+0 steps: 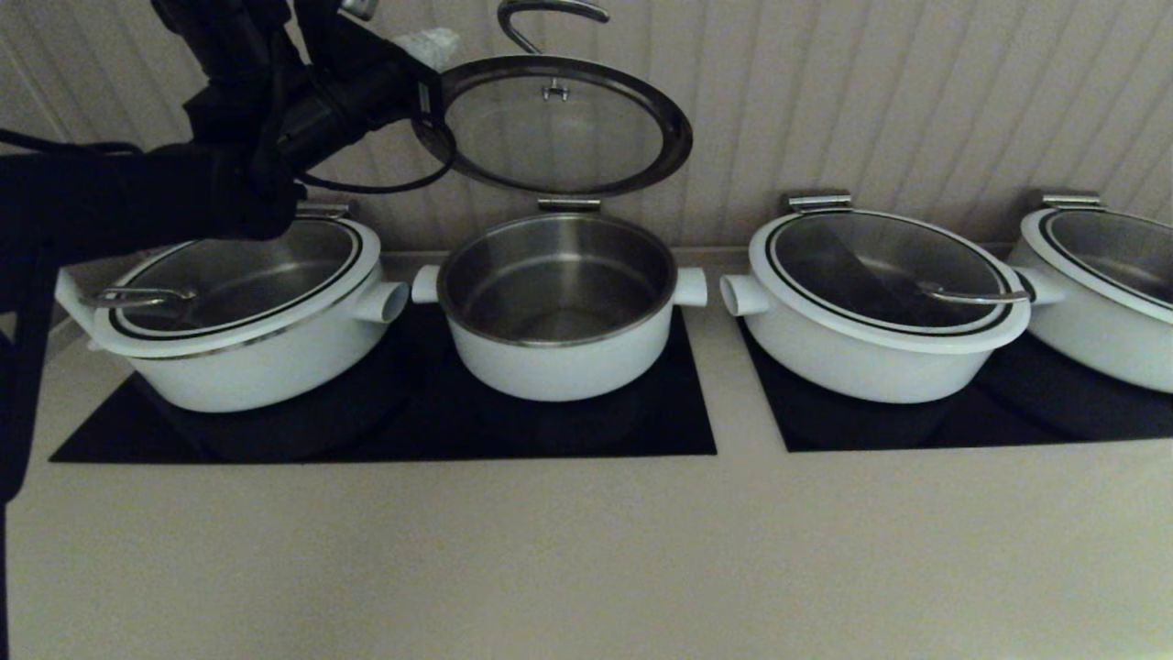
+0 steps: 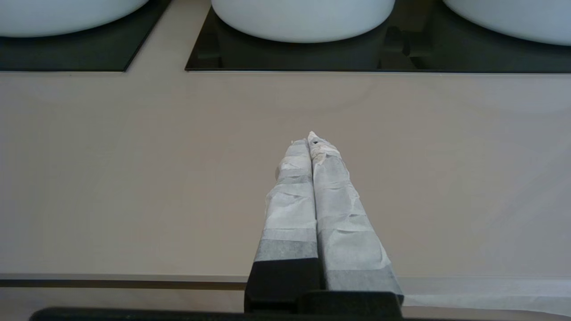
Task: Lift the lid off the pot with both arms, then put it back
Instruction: Close the pot lid
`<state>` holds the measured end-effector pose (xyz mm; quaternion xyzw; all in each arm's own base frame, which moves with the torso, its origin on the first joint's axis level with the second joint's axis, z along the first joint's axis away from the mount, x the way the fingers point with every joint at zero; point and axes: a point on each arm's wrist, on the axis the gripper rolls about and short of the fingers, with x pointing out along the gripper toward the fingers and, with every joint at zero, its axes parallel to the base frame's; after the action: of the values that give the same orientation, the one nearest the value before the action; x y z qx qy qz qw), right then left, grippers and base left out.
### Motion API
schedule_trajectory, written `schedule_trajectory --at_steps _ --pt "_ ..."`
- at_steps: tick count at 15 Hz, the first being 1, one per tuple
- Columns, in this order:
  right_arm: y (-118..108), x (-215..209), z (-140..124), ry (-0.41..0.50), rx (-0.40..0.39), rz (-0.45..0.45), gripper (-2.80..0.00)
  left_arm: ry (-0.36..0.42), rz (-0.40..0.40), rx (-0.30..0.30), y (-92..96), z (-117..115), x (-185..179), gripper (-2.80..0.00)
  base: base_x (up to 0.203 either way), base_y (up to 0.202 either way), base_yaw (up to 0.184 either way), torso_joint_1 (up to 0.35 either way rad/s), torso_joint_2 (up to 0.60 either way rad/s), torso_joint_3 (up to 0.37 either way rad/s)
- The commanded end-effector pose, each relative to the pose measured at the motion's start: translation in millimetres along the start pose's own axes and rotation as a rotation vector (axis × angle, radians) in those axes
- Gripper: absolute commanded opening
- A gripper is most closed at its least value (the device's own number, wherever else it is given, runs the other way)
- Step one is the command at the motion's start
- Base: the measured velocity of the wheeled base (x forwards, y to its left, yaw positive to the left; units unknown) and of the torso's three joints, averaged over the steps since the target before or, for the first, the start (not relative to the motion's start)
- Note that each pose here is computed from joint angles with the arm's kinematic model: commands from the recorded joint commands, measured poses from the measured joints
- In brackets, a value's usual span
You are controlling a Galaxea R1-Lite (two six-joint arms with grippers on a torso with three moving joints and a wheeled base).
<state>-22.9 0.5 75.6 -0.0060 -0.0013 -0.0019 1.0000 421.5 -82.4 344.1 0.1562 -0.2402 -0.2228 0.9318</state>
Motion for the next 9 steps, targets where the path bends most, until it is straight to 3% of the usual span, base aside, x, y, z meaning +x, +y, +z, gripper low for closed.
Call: schedule_trajectory --at_steps 1,9 --pt "0 0 0 0.001 0.0 0.002 -2.8 0.019 -0.008 -0.006 -2.4 -8 0 -2.8 0.0 0.0 0.0 0.0 0.0 0.0" --pt "0 0 0 0.001 0.0 0.001 -2.8 0.094 -0.034 -0.037 -12.8 -17 -16 -2.8 0.0 0.0 0.0 0.0 0.0 0.0"
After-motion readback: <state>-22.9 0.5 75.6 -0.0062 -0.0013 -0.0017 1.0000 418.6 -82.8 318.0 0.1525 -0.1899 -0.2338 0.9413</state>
